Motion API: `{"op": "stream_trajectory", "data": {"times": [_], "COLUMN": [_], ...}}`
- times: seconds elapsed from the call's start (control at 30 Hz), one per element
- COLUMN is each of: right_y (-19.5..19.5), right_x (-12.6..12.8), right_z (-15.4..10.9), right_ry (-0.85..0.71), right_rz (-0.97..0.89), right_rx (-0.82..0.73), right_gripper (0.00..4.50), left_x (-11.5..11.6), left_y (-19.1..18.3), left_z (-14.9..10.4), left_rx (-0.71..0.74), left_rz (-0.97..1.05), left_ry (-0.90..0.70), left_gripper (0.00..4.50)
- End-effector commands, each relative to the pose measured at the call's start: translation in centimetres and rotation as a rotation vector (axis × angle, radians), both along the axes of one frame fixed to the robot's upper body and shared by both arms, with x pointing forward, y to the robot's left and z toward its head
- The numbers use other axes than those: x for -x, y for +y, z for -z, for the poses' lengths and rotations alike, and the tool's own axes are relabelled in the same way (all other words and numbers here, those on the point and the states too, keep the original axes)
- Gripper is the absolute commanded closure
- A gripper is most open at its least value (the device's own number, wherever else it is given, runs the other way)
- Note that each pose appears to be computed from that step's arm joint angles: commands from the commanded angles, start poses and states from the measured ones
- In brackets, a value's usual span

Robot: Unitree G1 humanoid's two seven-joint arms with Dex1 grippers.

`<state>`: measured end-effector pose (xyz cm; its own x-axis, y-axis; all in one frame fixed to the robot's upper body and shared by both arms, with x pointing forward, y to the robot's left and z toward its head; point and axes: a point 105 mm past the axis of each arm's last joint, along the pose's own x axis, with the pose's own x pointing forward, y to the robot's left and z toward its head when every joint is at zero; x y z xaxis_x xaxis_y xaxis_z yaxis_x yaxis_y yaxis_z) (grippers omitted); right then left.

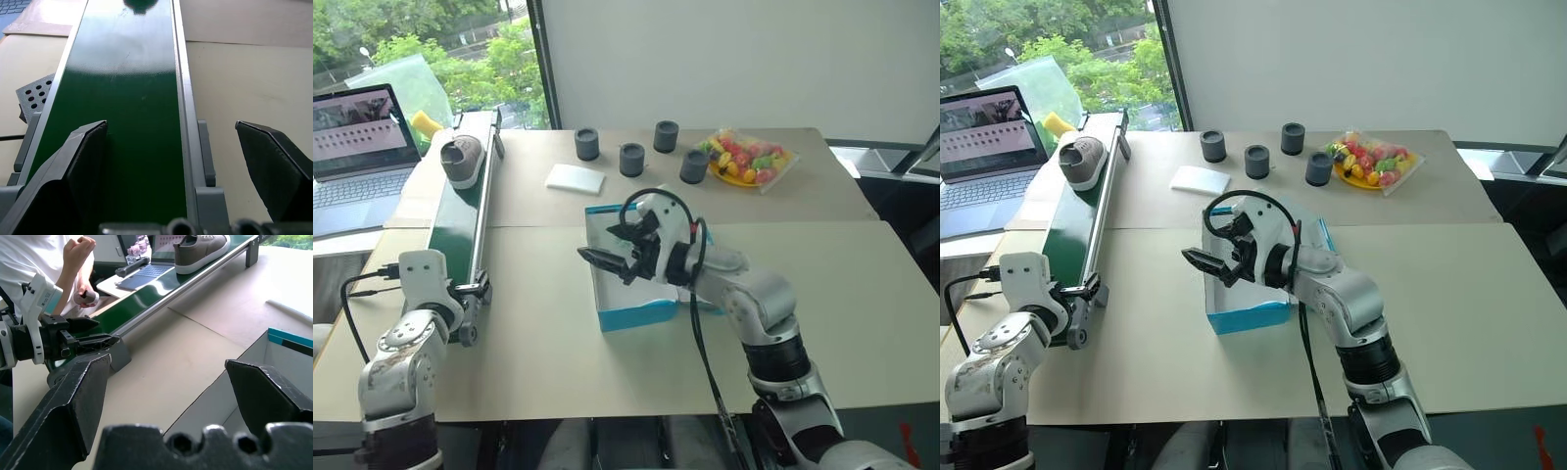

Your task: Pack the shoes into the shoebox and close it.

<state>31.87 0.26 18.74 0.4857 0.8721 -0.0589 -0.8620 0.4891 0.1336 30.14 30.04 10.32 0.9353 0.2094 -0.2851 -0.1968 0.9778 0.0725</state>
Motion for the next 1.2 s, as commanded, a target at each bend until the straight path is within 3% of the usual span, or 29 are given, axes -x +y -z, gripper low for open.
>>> {"op": "stream_trajectory", "data": {"times": [0.03,0.47,1.2], "right_y": [-0.3,-0.2,-0.4], "right_x": [0.2,-0.3,-0.5], "right_z": [-1.2,-1.1,-1.8], "right_ry": [0.001,0.012,0.003], "right_rz": [0.005,0.020,0.043], "right_rx": [-0.051,-0.046,-0.077], "right_gripper": [0.03,0.03,0.03], "left_x": [0.0,0.4,0.7], "left_y": [1.1,2.3,1.9], "left_z": [-1.7,-3.2,-0.8], "left_rx": [-0.064,-0.092,-0.040], "left_rz": [-0.055,-0.101,-0.108], "left_ry": [-0.035,-0.056,0.017], "left_gripper": [0.00,0.00,0.00]}}
